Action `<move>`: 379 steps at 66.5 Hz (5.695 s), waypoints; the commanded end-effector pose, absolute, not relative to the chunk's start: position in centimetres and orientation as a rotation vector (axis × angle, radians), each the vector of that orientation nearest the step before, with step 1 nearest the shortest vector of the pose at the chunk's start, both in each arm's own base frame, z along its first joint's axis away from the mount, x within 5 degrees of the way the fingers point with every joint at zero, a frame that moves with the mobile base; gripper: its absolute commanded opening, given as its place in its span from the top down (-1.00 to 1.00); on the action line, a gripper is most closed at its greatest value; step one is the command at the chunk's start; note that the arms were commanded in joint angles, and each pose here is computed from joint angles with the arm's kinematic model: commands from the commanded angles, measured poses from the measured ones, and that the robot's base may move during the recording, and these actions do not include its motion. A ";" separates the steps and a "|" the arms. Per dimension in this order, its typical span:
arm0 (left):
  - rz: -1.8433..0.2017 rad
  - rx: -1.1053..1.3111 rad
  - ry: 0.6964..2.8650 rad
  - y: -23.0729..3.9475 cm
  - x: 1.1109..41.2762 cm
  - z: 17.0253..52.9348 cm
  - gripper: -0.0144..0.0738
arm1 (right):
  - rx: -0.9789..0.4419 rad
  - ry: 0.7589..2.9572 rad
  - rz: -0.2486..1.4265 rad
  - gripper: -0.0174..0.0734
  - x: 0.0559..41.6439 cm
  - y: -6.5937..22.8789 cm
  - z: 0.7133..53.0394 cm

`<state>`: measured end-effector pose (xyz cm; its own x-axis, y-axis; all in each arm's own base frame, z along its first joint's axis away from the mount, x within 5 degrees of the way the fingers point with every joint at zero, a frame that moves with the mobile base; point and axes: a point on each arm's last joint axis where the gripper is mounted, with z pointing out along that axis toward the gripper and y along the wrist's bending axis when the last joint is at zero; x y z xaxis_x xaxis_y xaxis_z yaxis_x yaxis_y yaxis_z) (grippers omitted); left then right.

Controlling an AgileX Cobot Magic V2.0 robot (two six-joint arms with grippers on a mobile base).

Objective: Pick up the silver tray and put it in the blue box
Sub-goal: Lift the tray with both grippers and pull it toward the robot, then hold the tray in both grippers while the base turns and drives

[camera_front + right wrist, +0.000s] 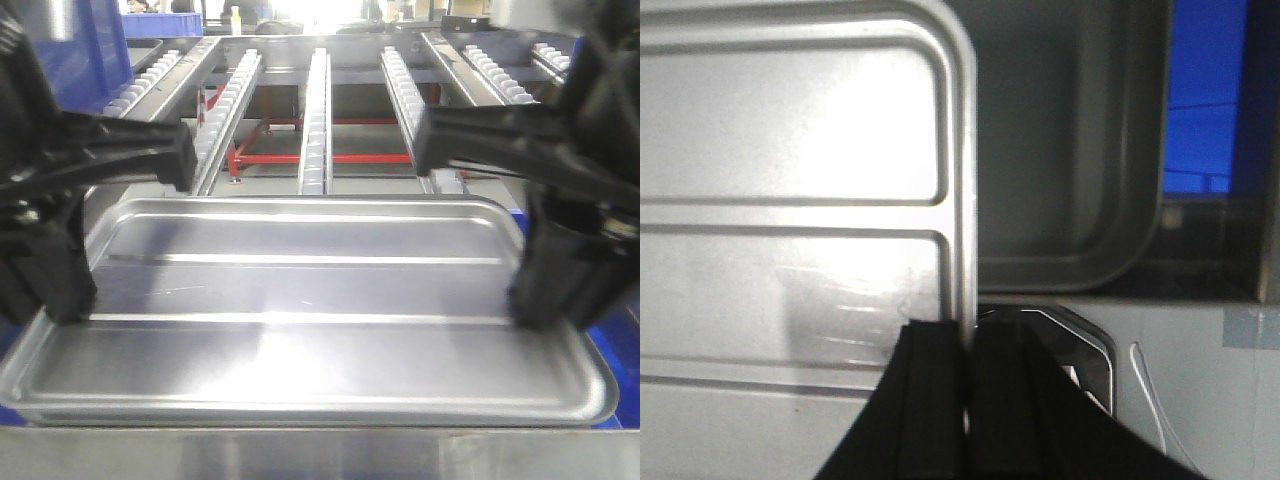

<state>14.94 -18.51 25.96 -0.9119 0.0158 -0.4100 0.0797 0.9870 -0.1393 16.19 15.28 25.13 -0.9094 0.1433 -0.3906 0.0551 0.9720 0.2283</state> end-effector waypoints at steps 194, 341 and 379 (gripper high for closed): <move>-0.300 0.078 2.631 -17.2 10.2 28.6 0.70 | 0.136 2.604 0.308 0.49 12.9 15.0 27.7; -0.300 0.078 2.631 -17.2 10.2 28.6 0.70 | 0.143 2.613 0.283 0.49 12.8 14.8 27.7; -0.300 0.078 2.631 -17.2 10.2 28.6 0.70 | 0.143 2.613 0.283 0.49 12.8 14.8 27.7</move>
<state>10.11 -17.51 27.50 -0.8969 0.0090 -0.4422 0.1045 0.9758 -0.1921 12.52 15.16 26.44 -0.8957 0.1539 -0.4173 0.0621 0.9723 0.2253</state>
